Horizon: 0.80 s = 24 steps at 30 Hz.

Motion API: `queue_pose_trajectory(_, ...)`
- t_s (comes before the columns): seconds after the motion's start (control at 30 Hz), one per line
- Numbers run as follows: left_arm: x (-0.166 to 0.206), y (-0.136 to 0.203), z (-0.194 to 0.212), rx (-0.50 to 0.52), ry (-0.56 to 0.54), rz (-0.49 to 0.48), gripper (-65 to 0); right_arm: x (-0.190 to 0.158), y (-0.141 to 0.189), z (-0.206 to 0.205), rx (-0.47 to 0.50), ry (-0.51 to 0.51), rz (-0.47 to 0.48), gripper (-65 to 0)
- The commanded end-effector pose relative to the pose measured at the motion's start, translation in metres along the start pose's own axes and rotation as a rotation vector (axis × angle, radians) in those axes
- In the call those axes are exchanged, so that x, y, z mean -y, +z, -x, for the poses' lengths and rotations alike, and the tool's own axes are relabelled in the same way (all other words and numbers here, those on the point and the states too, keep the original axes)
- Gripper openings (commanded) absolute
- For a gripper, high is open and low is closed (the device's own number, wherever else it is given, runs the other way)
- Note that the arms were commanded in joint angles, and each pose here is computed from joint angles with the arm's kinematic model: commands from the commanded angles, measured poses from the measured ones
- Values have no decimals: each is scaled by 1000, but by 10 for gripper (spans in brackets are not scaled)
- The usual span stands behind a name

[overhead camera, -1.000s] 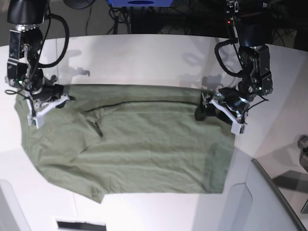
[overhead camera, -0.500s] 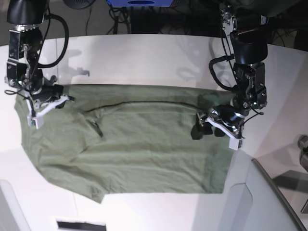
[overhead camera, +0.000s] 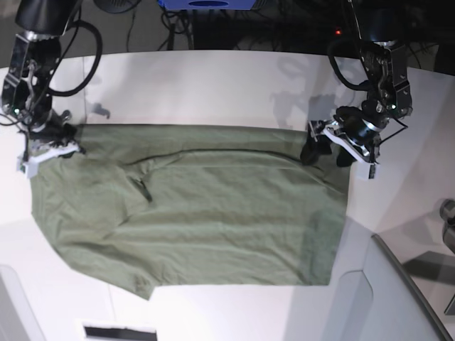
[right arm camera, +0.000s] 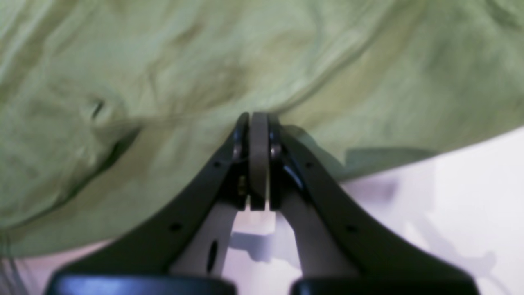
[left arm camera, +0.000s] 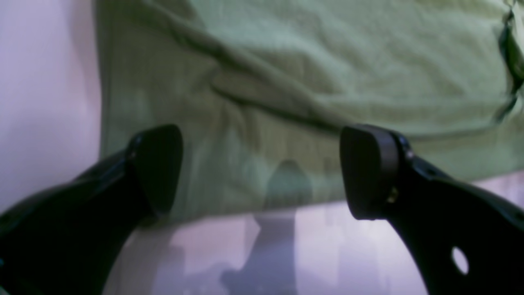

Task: Layout the t-shirt on the table in an organized manner, then fold the t-shirt properly
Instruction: 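Press the folded shirt edge flat with the left gripper, then grasp the folded edge corners with both grippers and tug outward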

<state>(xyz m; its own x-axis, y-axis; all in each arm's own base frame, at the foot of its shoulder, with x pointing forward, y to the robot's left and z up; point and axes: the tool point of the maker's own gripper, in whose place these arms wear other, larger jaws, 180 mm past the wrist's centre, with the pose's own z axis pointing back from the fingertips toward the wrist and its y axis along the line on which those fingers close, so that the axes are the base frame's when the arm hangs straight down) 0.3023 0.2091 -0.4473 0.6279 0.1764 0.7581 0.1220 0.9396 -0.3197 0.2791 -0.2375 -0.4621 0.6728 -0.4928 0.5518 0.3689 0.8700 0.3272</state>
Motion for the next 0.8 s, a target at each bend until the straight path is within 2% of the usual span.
queue_pose_trajectory(0.0,-4,2,-16,68,0,1,-74,-1,-1,-13,31,-1,-6,-650)
queue_pose_trajectory(0.13,-3,3,-18,104,4,4,-74,17,-6,-9,1,0,26,-650)
queue_pose_trajectory(0.27,-3,2,-19,107,3,5,-74,17,-15,-4,-15,27,-18,-650)
queue_pose_trajectory(0.4,-13,-2,6,33,8,-24,-74,25,-27,13,-73,13,-26,-650)
queue_pose_trajectory(0.53,-19,3,30,-36,-18,-47,-74,30,-25,22,-87,12,-17,-650)
queue_pose_trajectory(0.63,-22,11,44,-60,-15,-56,-74,33,-23,28,-100,12,-11,-650)
queue_pose_trajectory(0.77,-21,19,36,-44,-52,-55,-74,36,-21,33,-108,10,-4,-650)
